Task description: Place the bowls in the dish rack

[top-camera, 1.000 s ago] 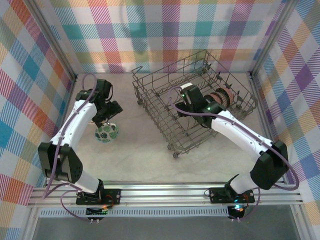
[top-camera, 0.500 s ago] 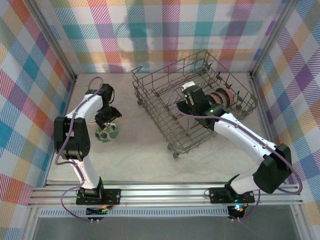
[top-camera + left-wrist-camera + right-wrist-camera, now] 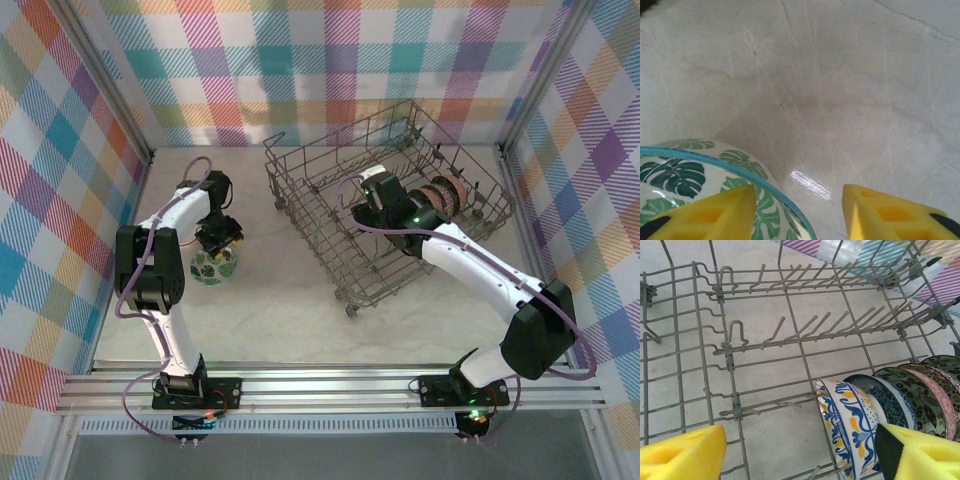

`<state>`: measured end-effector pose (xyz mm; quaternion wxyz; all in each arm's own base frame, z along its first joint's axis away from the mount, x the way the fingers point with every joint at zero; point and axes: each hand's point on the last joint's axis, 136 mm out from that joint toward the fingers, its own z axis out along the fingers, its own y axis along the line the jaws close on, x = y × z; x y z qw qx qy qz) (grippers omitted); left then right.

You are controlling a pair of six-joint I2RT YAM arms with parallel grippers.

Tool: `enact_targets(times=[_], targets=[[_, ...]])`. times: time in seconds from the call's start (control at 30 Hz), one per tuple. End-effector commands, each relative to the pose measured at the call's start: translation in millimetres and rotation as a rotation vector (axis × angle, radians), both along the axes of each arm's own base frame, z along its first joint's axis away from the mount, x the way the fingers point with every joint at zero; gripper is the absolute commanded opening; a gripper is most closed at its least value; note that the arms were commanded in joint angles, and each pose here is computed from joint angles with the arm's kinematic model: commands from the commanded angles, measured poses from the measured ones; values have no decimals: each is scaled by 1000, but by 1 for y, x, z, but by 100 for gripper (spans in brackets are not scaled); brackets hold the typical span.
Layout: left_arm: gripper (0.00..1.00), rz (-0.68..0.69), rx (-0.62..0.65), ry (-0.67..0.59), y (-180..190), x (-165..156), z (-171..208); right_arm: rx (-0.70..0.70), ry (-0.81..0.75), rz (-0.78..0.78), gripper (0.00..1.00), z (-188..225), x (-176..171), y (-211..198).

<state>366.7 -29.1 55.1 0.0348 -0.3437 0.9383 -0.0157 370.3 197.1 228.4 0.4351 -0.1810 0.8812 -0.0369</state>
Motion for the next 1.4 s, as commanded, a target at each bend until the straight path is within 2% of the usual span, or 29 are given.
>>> enact_targets(times=[0.0,0.47,0.8,0.97,1.23,1.37], targets=[[43,-5,-28,18,-2,-8,-6,17,-1,-1,79,2,2,1],[19,13,-79,-30,-10,-19,4,62,3,20,79,7,-8,2],[11,14,-108,-163,-19,-18,50,111,-1,45,79,18,-13,6],[6,14,-89,-327,-27,-3,112,244,4,136,79,54,-20,31],[1,123,-108,-845,-60,34,282,392,-25,317,79,103,-12,81],[1,145,-136,-1006,-84,37,339,462,-42,396,78,127,-12,108]])
